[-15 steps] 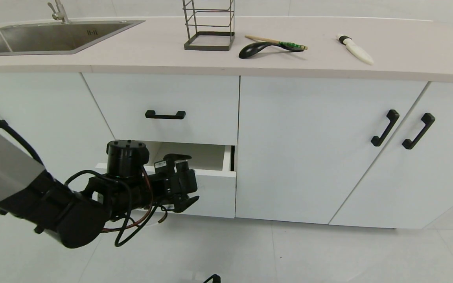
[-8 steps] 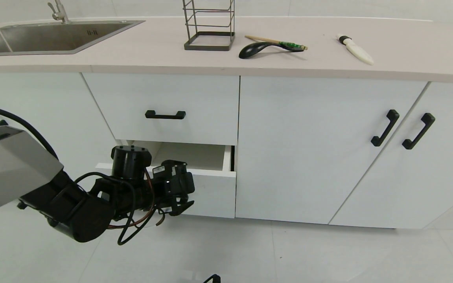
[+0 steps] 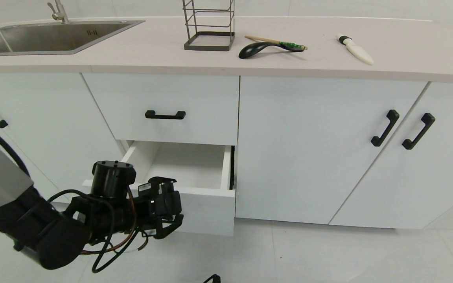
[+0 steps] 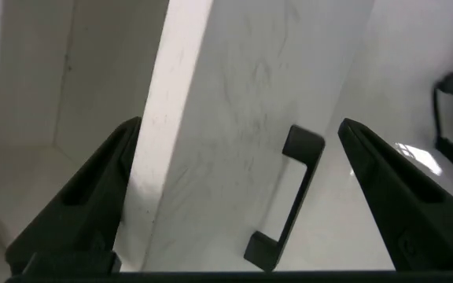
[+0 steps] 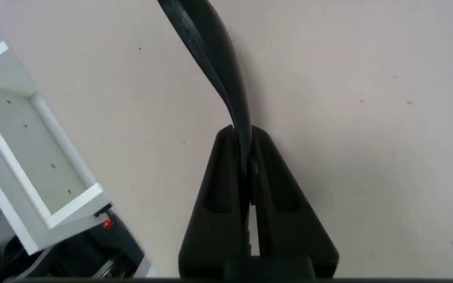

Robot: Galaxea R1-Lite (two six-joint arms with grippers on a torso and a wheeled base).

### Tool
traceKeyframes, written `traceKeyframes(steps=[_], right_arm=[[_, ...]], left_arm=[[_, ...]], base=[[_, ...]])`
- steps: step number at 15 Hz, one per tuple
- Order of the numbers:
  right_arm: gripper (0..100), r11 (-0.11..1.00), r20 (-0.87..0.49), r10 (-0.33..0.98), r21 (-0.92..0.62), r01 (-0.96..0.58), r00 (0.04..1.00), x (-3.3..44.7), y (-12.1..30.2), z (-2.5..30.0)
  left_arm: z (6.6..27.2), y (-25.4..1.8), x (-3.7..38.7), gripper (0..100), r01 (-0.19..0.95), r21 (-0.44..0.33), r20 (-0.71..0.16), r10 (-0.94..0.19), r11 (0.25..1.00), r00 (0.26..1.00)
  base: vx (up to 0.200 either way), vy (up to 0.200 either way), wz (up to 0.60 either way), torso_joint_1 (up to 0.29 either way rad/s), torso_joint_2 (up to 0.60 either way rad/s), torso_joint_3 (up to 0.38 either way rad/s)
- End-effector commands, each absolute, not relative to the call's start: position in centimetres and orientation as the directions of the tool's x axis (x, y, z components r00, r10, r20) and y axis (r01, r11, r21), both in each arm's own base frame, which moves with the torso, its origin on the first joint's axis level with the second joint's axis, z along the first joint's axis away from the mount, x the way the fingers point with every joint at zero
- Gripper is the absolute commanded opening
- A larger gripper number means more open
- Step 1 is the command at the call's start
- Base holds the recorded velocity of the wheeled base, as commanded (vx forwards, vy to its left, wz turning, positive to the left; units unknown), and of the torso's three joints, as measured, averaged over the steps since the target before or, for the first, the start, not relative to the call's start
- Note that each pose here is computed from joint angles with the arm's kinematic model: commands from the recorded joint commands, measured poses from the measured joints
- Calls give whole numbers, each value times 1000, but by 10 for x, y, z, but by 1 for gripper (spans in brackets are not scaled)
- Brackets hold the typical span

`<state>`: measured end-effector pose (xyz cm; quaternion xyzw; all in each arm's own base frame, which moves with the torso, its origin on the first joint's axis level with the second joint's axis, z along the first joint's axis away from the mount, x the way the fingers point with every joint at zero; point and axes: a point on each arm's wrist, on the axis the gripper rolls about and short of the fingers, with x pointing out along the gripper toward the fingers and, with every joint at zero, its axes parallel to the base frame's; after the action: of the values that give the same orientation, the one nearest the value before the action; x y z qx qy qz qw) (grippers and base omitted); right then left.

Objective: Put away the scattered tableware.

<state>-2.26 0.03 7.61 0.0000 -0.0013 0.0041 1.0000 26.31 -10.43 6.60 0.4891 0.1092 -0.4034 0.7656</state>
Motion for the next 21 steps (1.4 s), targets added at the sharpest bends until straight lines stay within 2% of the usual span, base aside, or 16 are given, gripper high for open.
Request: traceKeyframes(steps=[1, 4, 7, 14, 21], right_arm=[[0, 1000, 2, 9, 0, -9, 1000, -22, 0, 76], [0, 1000, 2, 9, 0, -9, 1000, -22, 0, 76], [0, 1000, 2, 9, 0, -9, 1000, -22, 0, 76], [0, 1000, 2, 9, 0, -9, 1000, -22, 0, 76], [0, 1000, 2, 9, 0, -9, 1000, -22, 0, 76]], left_arm=[[81, -89, 212, 100, 725, 663, -557, -524, 187, 644], [78, -73, 156, 100, 756, 637, -589, -537, 151, 604], [78, -68, 140, 100, 754, 640, -583, -545, 149, 603], [77, -70, 143, 100, 759, 635, -590, -544, 142, 596], [81, -75, 159, 100, 746, 643, -571, -543, 171, 616]], base=[[0, 0, 0, 0, 0, 0], [0, 0, 0, 0, 0, 0], [0, 0, 0, 0, 0, 0], [0, 0, 0, 0, 0, 0], [0, 0, 0, 0, 0, 0]])
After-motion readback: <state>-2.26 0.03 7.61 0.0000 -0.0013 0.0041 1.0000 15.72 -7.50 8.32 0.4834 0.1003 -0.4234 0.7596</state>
